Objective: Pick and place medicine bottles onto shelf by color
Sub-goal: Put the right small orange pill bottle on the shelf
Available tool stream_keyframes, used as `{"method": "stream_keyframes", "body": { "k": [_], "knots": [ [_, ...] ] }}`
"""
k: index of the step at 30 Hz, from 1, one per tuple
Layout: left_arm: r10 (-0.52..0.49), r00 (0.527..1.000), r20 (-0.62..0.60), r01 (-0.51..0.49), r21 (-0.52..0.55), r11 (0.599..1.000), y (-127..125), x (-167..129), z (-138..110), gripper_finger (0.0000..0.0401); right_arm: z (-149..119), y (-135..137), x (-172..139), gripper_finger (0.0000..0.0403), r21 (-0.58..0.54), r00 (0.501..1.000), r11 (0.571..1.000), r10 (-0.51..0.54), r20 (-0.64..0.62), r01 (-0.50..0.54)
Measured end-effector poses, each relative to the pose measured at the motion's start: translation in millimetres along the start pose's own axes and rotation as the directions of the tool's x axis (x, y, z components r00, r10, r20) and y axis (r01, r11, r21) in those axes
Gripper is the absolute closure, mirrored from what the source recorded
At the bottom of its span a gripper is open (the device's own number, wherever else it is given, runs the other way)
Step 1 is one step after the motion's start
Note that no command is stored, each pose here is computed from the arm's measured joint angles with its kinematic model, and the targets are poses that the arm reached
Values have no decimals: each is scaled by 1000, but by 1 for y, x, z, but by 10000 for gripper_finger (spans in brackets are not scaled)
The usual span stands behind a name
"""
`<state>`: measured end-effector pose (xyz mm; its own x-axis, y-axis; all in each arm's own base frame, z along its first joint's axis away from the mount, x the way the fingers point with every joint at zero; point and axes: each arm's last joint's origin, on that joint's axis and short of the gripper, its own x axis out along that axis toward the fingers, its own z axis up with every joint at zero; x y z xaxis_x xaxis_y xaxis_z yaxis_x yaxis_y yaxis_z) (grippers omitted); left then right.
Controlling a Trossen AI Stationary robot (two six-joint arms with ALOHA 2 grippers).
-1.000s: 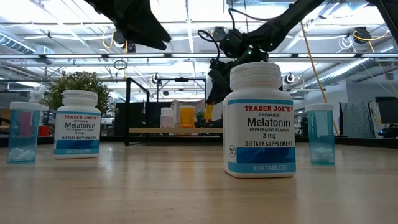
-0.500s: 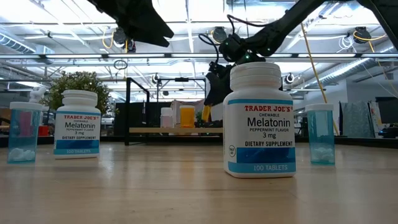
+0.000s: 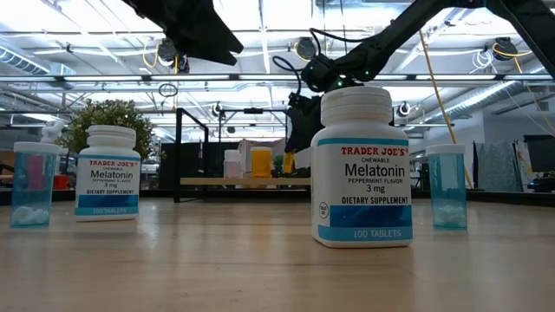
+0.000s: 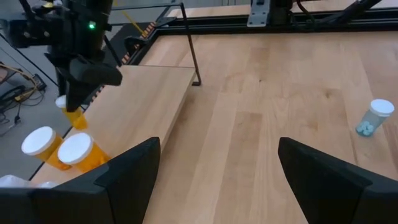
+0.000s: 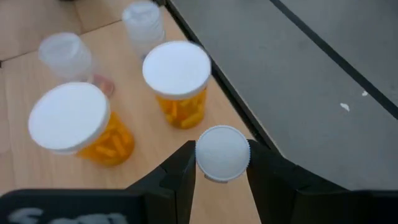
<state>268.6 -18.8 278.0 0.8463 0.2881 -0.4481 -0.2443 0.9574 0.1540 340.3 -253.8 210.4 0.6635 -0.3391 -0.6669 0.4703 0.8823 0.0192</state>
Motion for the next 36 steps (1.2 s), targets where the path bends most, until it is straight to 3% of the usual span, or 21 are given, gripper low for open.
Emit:
{"method": "stream_keyframes", "body": {
  "k": [36],
  "knots": [
    [-17, 1000, 16, 17, -8, 1000, 2, 1, 2, 73, -8, 0, 0, 259, -19, 997, 1000, 8, -78, -10]
  ]
}}
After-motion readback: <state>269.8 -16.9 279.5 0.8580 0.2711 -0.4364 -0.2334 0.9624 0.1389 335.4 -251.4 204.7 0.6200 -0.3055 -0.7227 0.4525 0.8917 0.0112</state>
